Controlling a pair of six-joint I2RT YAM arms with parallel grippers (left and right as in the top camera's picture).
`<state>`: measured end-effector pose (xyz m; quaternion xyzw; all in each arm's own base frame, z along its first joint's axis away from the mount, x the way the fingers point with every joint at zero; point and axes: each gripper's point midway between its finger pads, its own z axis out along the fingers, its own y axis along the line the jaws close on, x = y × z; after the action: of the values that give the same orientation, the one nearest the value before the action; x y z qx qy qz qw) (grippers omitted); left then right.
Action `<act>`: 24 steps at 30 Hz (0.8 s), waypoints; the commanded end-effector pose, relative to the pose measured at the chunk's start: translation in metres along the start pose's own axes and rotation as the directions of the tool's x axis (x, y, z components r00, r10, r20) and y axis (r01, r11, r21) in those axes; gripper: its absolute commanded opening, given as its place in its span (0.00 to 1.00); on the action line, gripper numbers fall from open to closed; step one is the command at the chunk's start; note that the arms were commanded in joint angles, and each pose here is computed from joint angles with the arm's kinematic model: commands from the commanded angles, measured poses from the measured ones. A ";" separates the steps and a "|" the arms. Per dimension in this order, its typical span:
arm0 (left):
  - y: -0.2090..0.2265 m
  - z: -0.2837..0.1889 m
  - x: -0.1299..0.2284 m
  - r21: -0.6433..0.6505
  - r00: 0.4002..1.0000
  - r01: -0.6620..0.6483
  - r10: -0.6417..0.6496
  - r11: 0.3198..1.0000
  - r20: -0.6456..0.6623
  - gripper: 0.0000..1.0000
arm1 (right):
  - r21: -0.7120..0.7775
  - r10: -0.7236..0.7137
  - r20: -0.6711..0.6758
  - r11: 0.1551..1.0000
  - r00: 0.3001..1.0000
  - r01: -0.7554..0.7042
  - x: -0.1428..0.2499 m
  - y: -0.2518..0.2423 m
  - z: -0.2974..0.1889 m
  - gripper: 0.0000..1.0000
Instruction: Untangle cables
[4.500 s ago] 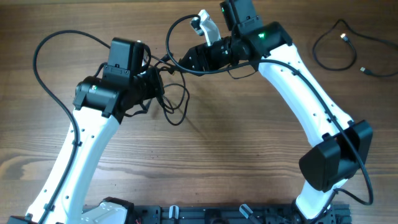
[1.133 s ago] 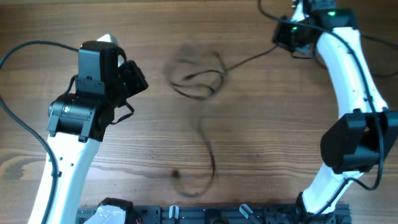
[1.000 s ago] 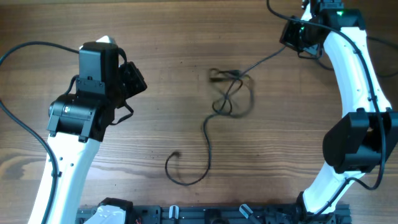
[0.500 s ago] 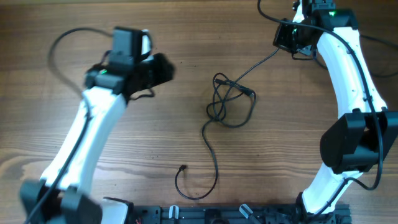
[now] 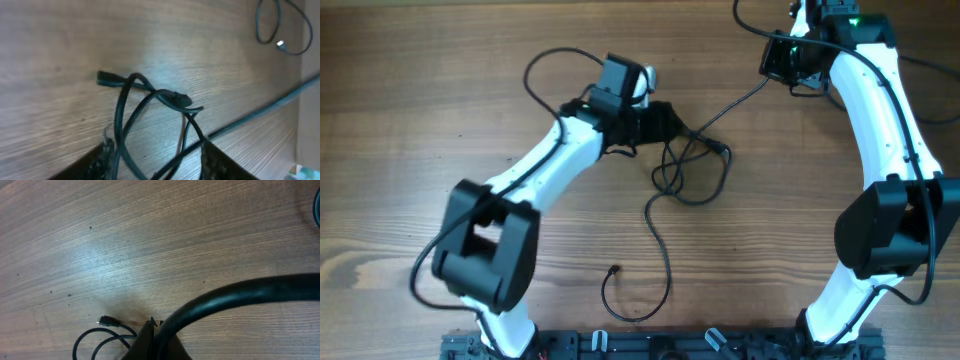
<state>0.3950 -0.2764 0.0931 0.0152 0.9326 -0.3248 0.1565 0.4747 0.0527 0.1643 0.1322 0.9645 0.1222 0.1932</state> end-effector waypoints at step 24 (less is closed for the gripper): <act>0.031 -0.063 -0.067 -0.109 0.961 0.081 -0.048 0.991 0.271 0.04 | 0.008 -0.018 -0.025 1.000 1.000 0.018 0.005 -0.003 0.009 0.04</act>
<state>0.4160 -0.2534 0.0542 -0.0350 0.9491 -0.2636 0.1690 0.4748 0.0526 0.1643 0.1322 0.9645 0.1221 0.1934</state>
